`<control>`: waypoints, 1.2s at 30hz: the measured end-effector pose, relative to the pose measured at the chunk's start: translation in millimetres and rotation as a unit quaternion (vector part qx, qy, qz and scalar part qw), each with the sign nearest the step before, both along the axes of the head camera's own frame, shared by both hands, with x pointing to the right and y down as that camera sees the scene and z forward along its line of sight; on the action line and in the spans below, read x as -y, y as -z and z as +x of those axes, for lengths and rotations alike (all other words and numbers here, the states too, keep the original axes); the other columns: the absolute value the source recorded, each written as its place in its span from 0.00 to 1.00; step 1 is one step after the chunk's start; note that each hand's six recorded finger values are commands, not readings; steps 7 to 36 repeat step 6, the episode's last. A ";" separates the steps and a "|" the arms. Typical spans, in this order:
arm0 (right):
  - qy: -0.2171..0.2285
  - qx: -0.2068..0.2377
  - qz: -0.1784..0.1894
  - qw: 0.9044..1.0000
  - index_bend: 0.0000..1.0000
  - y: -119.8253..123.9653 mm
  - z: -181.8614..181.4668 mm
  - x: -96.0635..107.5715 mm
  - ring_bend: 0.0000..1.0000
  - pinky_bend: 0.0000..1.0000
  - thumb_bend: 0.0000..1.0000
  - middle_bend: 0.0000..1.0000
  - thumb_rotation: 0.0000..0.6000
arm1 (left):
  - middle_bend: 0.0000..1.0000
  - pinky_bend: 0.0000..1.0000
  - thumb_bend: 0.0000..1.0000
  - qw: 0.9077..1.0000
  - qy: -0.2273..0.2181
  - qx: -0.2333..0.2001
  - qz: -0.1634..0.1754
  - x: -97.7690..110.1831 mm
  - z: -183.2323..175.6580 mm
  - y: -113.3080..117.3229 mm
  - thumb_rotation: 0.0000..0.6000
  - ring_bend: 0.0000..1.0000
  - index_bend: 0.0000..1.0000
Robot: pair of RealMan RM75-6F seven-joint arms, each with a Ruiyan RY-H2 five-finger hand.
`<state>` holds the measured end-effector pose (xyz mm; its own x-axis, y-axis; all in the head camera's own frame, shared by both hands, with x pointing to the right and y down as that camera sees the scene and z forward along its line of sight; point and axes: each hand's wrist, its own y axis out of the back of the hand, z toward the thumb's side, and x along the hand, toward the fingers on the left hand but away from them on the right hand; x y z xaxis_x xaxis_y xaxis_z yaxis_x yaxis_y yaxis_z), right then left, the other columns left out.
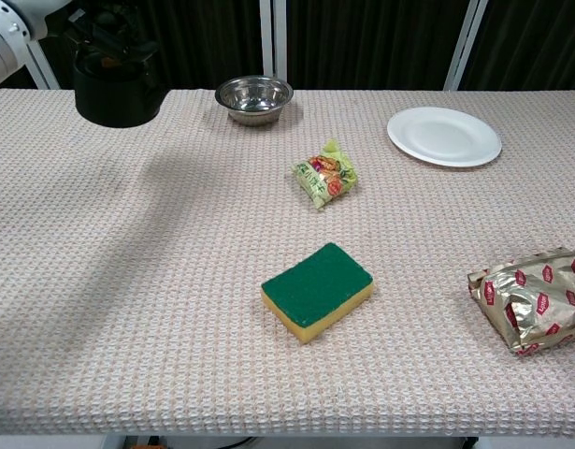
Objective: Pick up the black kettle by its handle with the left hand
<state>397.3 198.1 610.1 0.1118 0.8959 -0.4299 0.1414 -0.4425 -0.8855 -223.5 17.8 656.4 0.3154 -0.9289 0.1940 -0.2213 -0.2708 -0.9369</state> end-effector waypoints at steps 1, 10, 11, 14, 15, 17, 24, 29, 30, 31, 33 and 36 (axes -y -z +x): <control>0.000 0.000 0.000 1.000 0.00 0.0 0.0 0.0 0.00 0.00 0.37 0.00 0.92 | 1.00 0.78 0.33 1.000 -0.003 0.004 0.004 0.0 0.1 0.3 1.00 1.00 1.00; 0.001 0.000 0.000 1.000 0.00 -0.2 -0.4 0.0 0.00 0.00 0.37 0.00 0.92 | 1.00 0.78 0.33 1.000 -0.011 0.011 0.020 -1.1 2.5 0.5 1.00 1.00 1.00; 0.001 0.000 0.000 1.000 0.00 -0.2 -0.4 0.0 0.00 0.00 0.37 0.00 0.92 | 1.00 0.78 0.33 1.000 -0.011 0.011 0.020 -1.1 2.5 0.5 1.00 1.00 1.00; 0.001 0.000 0.000 1.000 0.00 -0.2 -0.4 0.0 0.00 0.00 0.37 0.00 0.92 | 1.00 0.78 0.33 1.000 -0.011 0.011 0.020 -1.1 2.5 0.5 1.00 1.00 1.00; 0.001 0.000 0.000 1.000 0.00 -0.2 -0.4 0.0 0.00 0.00 0.37 0.00 0.92 | 1.00 0.78 0.33 1.000 -0.011 0.011 0.020 -1.1 2.5 0.5 1.00 1.00 1.00; 0.001 0.000 0.000 1.000 0.00 -0.2 -0.4 0.0 0.00 0.00 0.37 0.00 0.92 | 1.00 0.78 0.33 1.000 -0.011 0.011 0.020 -1.1 2.5 0.5 1.00 1.00 1.00; 0.001 0.000 0.000 1.000 0.00 -0.2 -0.4 0.0 0.00 0.00 0.37 0.00 0.92 | 1.00 0.78 0.33 1.000 -0.011 0.011 0.020 -1.1 2.5 0.5 1.00 1.00 1.00; 0.001 0.000 0.000 1.000 0.00 -0.2 -0.4 0.0 0.00 0.00 0.37 0.00 0.92 | 1.00 0.78 0.33 1.000 -0.011 0.011 0.020 -1.1 2.5 0.5 1.00 1.00 1.00; 0.001 0.000 0.000 1.000 0.00 -0.2 -0.4 0.0 0.00 0.00 0.37 0.00 0.92 | 1.00 0.78 0.33 1.000 -0.011 0.011 0.020 -1.1 2.5 0.5 1.00 1.00 1.00; 0.001 0.000 0.000 1.000 0.00 -0.2 -0.4 0.0 0.00 0.00 0.37 0.00 0.92 | 1.00 0.78 0.33 1.000 -0.011 0.011 0.020 -1.1 2.5 0.5 1.00 1.00 1.00; 0.001 0.000 0.000 1.000 0.00 -0.2 -0.4 0.0 0.00 0.00 0.37 0.00 0.92 | 1.00 0.78 0.33 1.000 -0.011 0.011 0.020 -1.1 2.5 0.5 1.00 1.00 1.00; 0.001 0.000 0.000 1.000 0.00 -0.2 -0.4 0.0 0.00 0.00 0.37 0.00 0.92 | 1.00 0.78 0.33 1.000 -0.011 0.011 0.020 -1.1 2.5 0.5 1.00 1.00 1.00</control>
